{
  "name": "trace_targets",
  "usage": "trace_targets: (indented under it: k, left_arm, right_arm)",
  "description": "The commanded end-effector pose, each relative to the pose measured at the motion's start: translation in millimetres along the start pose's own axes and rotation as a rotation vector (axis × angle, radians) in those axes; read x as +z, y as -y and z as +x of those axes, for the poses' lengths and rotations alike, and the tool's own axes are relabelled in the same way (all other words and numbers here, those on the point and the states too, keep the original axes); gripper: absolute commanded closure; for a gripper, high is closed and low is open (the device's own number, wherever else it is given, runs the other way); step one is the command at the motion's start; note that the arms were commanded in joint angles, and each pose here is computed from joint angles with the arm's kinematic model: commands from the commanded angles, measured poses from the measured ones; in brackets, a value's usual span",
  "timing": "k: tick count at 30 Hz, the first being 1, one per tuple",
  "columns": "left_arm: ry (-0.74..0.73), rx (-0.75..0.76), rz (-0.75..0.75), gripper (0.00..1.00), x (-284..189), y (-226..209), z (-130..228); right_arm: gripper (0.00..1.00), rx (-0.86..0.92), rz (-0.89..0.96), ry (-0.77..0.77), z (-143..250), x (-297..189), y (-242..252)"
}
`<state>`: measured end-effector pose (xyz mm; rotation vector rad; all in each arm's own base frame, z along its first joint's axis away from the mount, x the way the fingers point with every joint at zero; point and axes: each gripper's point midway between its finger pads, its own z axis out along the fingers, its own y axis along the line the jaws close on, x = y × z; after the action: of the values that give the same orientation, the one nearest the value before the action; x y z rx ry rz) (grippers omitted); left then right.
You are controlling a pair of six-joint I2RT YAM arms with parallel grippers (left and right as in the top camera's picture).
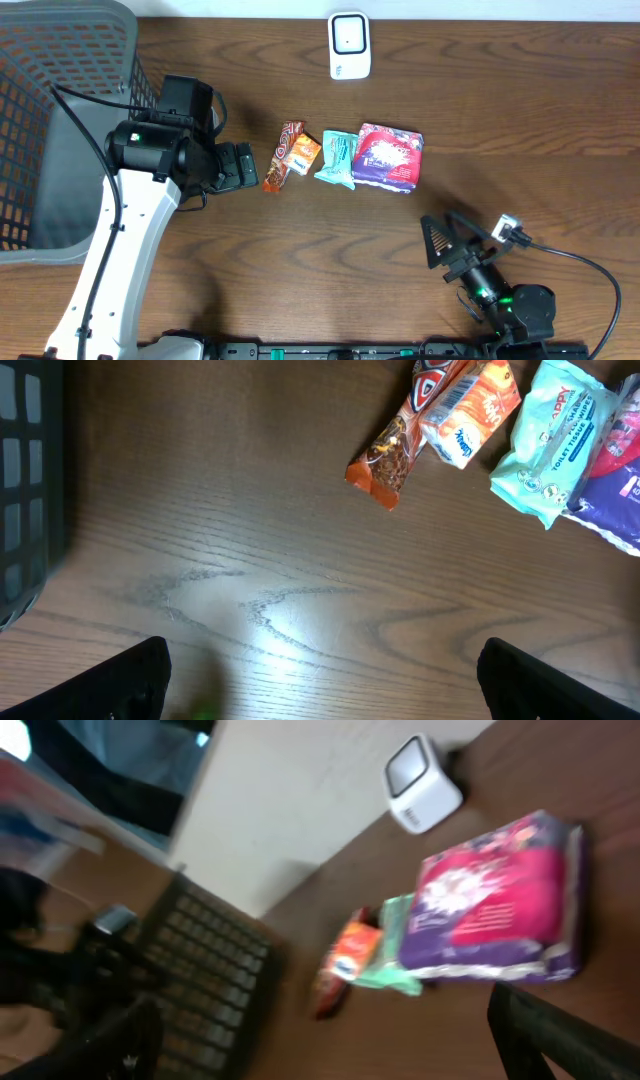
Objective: Scan the item barcode
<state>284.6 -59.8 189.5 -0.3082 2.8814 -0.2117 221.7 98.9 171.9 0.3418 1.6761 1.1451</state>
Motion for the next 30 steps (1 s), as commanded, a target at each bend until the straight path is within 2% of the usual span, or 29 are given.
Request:
trace_targets:
  k: [1, 4, 14, 19, 25, 27, 30]
  left_arm:
    - [-0.004, -0.012, -0.012, 0.02, 1, -2, 0]
    - [-0.005, -0.012, -0.012, 0.02, 1, -2, 0]
    - [-0.004, -0.013, -0.012, 0.02, 1, -2, 0]
    - [-0.004, -0.013, -0.012, 0.02, 1, -2, 0]
    - [-0.004, -0.012, -0.012, 0.02, 1, -2, 0]
    - [-0.004, -0.012, -0.012, 0.02, 1, -2, 0]
    - [-0.004, -0.012, -0.012, 0.02, 1, -2, 0]
  right_arm:
    - [0.01, 0.186, -0.039, 0.013, -4, 0, -9]
    - [0.01, 0.232, -0.061, 0.055, -14, -1, -14]
    - [0.01, 0.111, -0.294, 0.065, -27, -12, -71]
    - [0.01, 0.057, -0.314, 0.123, -44, -18, -89]
    - [0.01, -0.096, -0.29, 0.241, -82, -25, -120]
    - [0.01, -0.14, -0.251, 0.231, -90, -20, -126]
    - [0.01, -0.191, -0.176, 0.136, -90, -3, -127]
